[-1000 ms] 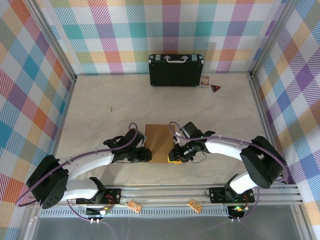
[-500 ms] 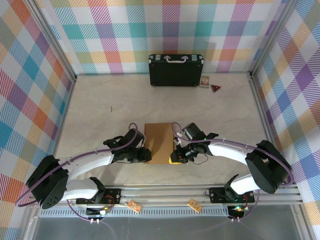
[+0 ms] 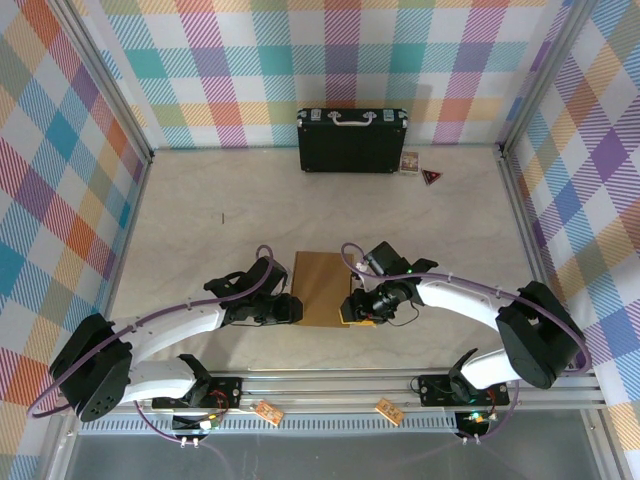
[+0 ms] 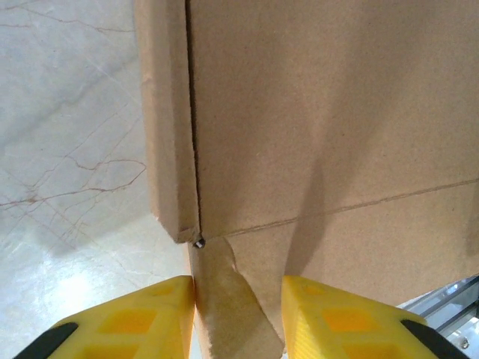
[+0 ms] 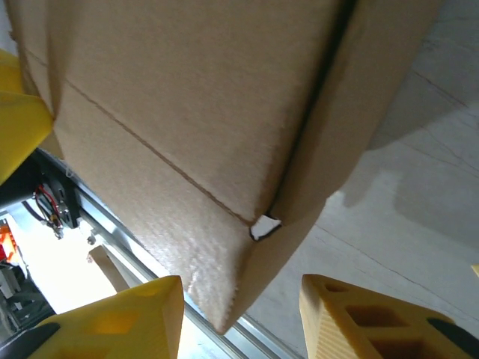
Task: Fold the paper box
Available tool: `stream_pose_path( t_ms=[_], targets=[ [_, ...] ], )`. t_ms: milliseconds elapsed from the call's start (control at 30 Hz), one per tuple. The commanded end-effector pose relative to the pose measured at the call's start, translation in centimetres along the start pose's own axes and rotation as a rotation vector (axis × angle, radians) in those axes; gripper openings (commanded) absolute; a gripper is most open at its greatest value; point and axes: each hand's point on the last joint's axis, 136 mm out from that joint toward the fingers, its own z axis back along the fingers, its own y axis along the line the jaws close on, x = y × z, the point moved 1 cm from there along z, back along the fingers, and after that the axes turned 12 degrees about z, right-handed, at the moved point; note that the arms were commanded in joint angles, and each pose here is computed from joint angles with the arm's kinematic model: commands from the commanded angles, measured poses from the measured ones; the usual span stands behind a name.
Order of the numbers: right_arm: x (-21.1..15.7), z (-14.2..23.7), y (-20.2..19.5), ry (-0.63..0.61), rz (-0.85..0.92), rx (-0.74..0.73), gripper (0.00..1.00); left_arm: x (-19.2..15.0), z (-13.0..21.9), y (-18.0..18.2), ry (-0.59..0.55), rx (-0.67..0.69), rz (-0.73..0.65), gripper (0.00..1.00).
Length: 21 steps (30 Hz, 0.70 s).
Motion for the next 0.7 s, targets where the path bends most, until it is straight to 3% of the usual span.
stream_pose_path(
  t_ms=[0,667],
  targets=[
    [0.5,0.7,0.3,-0.008,0.02,-0.013,0.45,0.2,1.1,-0.7,-0.016,0.0,-0.025,0.36],
    [0.5,-0.7,0.4,0.012,0.013,0.043,0.35,-0.3,0.1,0.0,0.009,0.005,-0.023,0.34]
  ],
)
